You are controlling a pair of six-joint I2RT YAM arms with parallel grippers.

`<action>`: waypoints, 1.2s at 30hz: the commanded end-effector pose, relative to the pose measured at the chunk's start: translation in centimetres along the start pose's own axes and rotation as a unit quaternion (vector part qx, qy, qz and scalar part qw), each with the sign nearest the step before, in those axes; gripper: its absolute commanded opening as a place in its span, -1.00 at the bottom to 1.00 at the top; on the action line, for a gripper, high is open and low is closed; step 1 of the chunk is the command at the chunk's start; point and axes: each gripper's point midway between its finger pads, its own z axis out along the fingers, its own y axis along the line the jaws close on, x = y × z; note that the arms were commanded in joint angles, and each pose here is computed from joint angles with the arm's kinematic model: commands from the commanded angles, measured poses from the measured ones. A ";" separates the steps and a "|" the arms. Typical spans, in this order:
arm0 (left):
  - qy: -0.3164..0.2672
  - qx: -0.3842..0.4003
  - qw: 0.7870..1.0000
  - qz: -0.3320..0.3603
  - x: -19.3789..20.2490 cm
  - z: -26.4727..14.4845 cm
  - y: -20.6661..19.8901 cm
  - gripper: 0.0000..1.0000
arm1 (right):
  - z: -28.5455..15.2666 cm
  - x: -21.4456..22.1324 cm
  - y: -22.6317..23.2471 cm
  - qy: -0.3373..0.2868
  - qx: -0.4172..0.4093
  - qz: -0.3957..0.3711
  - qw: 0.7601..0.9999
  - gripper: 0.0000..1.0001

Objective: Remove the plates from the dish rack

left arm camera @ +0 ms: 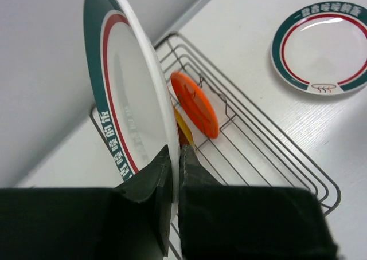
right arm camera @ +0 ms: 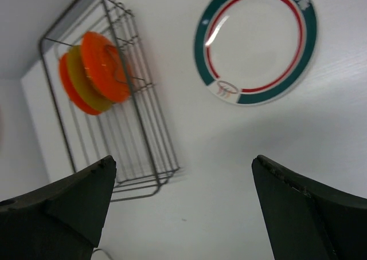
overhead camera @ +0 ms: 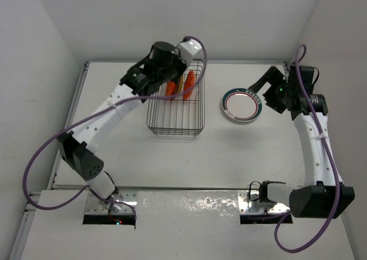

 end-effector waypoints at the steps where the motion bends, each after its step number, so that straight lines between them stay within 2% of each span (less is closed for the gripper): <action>1: -0.026 -0.050 0.987 0.150 -2.0 -2.0 -1.6 -1.00 | -0.9 -2.5 5.0 -0.016 -0.088 0.050 0.995 0.98; 5: 0.009 -0.029 0.954 0.299 2.1 -2.4 -6.6 -1.00 | -1.6 -3.4 10.0 0.006 -0.194 0.098 0.976 0.98; 6: 0.002 -0.012 0.945 0.326 2.5 -2.8 -9.0 -1.00 | -1.8 -3.3 10.7 0.016 -0.205 0.106 0.973 0.98; 7: -0.020 -0.029 0.941 0.338 1.6 -3.6 -9.2 -1.00 | -1.9 -3.2 11.1 0.017 -0.207 0.101 0.973 0.98; 9: -0.032 -0.002 0.931 0.363 2.6 -4.2 -12.2 -1.00 | -1.3 -2.3 11.3 0.032 -0.196 0.090 0.976 0.97; 11: -0.050 0.009 0.928 0.370 2.2 -4.7 -13.7 -1.00 | -0.7 0.3 11.9 0.066 -0.191 0.067 0.977 0.94; 14: -0.073 0.025 0.924 0.375 1.4 -5.1 -16.3 -1.00 | 0.9 3.9 11.1 0.115 -0.156 0.037 0.980 0.77; 20: -0.090 0.033 0.923 0.372 0.6 -5.2 -17.8 -1.00 | 2.9 7.6 7.6 0.137 -0.094 0.010 0.986 0.68; 24: -0.086 0.040 0.921 0.378 1.1 -5.0 -18.4 -1.00 | 3.3 7.8 7.2 0.133 -0.092 -0.002 0.987 0.65; 28: -0.081 0.030 0.920 0.382 1.2 -4.9 -18.1 -1.00 | 2.9 6.8 7.6 0.116 -0.091 -0.019 0.989 0.50; 33: -0.062 0.029 0.919 0.388 2.3 -4.5 -18.1 -1.00 | 1.6 3.4 7.6 0.057 -0.064 -0.054 0.995 0.66; 36: -0.060 0.030 0.921 0.385 2.7 -4.7 -18.0 -1.00 | 1.3 2.6 6.9 0.045 -0.040 -0.069 0.996 0.70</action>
